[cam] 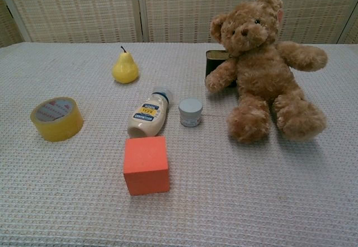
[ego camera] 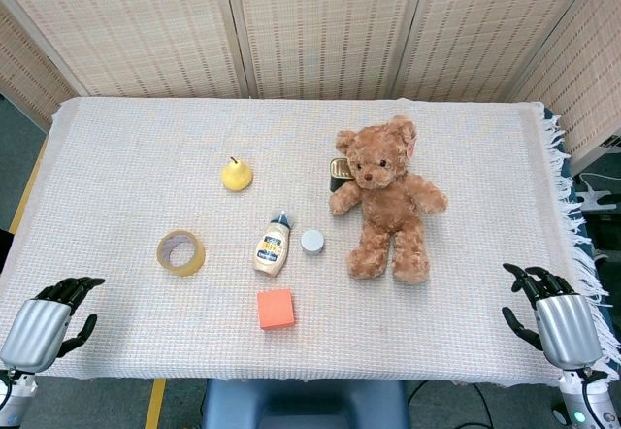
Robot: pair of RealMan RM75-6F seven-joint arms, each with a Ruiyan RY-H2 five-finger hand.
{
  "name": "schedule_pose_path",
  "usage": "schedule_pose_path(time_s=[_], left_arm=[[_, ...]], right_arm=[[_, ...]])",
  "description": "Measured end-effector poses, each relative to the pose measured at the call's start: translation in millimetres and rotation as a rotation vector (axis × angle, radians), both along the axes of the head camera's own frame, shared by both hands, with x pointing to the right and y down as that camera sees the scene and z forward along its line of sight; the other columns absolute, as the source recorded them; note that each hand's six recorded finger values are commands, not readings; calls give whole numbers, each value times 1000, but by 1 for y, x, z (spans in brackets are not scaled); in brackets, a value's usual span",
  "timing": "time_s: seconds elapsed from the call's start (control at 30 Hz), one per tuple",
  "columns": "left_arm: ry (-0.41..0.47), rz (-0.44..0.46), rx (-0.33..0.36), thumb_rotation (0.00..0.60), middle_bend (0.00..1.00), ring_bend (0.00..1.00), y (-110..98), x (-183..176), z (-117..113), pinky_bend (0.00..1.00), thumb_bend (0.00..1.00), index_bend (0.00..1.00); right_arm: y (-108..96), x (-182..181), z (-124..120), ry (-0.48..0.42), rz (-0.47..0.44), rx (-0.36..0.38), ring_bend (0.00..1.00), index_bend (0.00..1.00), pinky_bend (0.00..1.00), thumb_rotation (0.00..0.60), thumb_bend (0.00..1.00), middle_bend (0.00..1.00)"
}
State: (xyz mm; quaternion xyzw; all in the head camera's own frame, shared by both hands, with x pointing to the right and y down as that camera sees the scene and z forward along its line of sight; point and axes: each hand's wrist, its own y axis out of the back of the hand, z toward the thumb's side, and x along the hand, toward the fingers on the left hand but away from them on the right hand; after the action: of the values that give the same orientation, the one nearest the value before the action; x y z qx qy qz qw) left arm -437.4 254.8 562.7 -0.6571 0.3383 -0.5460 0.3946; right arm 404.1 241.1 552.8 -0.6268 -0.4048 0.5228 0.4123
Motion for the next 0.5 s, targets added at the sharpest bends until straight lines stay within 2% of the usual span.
schedule_pose_path(time_s=[0.3, 0.5], left_arm=[[-7, 8, -4, 600, 277, 252, 1, 1, 1, 427, 419, 241], [5, 0, -4, 600, 279, 253, -1, -2, 1, 427, 419, 241]], right_arm=[[-3, 0, 1, -10, 6, 11, 257, 225, 388, 600, 182, 472], [-14, -6, 5, -32, -4, 37, 257, 228, 388, 600, 182, 472]])
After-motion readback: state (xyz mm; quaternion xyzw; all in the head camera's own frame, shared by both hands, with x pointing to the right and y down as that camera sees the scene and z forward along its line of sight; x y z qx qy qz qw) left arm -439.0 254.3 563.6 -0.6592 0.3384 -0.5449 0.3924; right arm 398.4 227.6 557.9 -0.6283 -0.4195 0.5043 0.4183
